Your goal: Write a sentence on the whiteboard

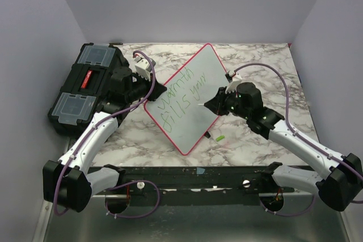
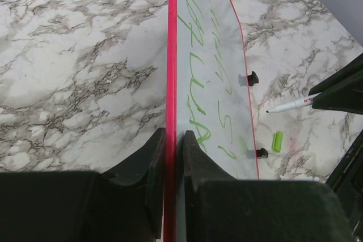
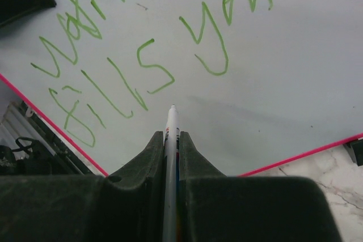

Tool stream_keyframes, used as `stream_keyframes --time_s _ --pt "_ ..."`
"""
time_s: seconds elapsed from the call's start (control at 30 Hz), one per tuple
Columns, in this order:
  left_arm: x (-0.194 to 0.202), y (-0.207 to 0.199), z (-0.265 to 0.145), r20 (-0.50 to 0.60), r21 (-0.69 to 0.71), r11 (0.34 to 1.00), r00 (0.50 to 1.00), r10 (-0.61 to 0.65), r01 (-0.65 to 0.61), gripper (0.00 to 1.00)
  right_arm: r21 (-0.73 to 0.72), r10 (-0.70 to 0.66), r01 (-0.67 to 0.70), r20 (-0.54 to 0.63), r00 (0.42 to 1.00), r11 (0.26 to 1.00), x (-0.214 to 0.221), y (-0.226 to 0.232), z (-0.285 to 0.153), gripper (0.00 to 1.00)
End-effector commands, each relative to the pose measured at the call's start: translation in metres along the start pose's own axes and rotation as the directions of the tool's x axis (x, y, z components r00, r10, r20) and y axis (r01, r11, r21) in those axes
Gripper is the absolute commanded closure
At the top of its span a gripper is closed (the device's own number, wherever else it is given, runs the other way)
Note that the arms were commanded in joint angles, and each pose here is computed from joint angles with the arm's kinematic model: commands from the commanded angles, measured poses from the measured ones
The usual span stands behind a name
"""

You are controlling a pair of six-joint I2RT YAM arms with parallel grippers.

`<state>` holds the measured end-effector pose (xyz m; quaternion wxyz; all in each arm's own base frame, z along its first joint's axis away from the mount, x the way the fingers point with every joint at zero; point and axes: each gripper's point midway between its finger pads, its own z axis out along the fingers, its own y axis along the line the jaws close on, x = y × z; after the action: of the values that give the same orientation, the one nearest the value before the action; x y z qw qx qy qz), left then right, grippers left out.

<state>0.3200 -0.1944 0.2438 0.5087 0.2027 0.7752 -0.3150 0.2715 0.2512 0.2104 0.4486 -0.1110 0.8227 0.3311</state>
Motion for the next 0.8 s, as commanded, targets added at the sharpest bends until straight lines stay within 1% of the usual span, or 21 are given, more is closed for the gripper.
stream_keyframes --time_s 0.0,0.27,0.77 --pt "-0.004 0.003 0.002 0.009 -0.006 0.998 0.998 0.067 -0.067 1.00 -0.068 0.003 -0.007 -0.052 0.999 0.998 0.022 0.005 -0.006 0.99" --pt "-0.008 -0.002 0.001 0.016 0.008 0.999 0.999 0.046 -0.046 1.00 -0.161 -0.006 -0.005 -0.073 0.997 0.987 0.043 0.015 -0.013 0.99" --pt "-0.017 -0.002 -0.004 0.007 -0.025 1.000 1.000 0.007 -0.007 1.00 -0.262 -0.015 0.007 -0.032 0.999 0.965 0.044 0.030 -0.015 0.99"
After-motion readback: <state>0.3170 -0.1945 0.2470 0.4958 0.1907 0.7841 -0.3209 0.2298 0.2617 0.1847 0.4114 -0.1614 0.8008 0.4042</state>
